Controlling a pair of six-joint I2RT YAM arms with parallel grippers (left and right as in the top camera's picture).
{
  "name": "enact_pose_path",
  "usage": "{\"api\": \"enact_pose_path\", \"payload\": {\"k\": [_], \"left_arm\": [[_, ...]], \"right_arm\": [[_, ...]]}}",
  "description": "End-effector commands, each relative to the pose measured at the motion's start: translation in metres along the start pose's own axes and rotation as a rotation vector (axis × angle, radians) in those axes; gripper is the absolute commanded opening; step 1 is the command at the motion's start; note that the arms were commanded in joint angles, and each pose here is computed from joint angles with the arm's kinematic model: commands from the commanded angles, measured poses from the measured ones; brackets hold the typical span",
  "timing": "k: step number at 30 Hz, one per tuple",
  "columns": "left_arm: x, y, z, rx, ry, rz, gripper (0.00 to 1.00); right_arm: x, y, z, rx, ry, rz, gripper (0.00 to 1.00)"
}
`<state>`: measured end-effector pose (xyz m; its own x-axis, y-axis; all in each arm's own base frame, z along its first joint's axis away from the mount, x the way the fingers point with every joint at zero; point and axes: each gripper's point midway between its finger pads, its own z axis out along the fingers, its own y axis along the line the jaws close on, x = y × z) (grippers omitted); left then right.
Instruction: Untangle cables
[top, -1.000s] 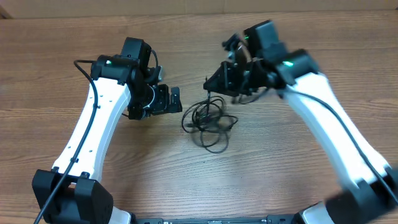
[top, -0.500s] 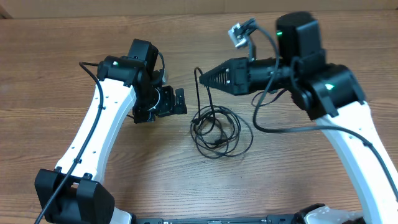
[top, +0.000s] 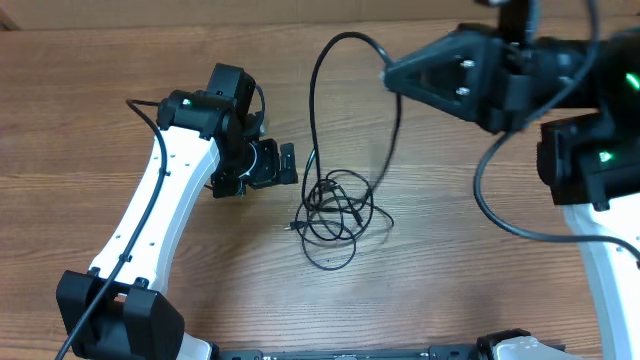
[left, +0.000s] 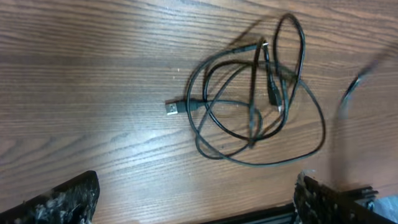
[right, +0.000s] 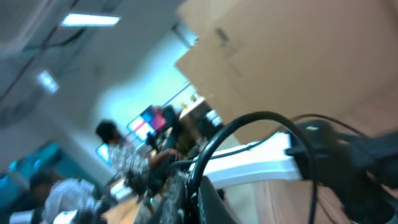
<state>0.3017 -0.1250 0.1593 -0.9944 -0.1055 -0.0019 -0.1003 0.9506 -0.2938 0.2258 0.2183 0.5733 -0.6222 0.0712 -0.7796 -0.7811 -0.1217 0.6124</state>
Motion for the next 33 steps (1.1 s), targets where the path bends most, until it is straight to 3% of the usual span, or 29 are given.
{"api": "enact_pose_path", "payload": {"k": [1,7,12,15,26,29,32,33], "left_arm": [[0.001,0.001,0.002,-0.008,0.009,-0.016,0.99],[0.015,0.0,0.002,0.009,0.069,0.003,0.99],[0.027,-0.047,-0.016,0.34,0.108,0.294,1.0],[0.024,-0.06,-0.038,0.451,0.078,0.353,1.0],[0.016,-0.098,-0.162,0.494,-0.246,0.577,0.99],[0.022,-0.104,-0.173,0.503,-0.27,0.582,0.99],[0.023,-0.105,-0.174,0.507,-0.265,0.55,0.91],[0.025,-0.105,-0.174,0.51,-0.254,0.537,0.95]], "right_arm": [[0.006,0.029,-0.002,-0.028,0.04,0.174,0.04],[0.012,0.024,-0.002,-0.023,0.084,0.195,0.04],[0.03,0.011,-0.003,-0.016,0.202,0.215,0.04],[0.033,0.003,-0.003,-0.015,0.211,0.228,0.04],[0.044,-0.057,-0.002,-0.008,0.21,0.33,0.04],[0.047,-0.07,0.0,-0.01,0.215,0.367,0.04],[0.045,-0.08,0.001,-0.007,0.205,0.386,0.04],[0.044,-0.081,0.002,-0.006,0.197,0.389,0.04]]}}
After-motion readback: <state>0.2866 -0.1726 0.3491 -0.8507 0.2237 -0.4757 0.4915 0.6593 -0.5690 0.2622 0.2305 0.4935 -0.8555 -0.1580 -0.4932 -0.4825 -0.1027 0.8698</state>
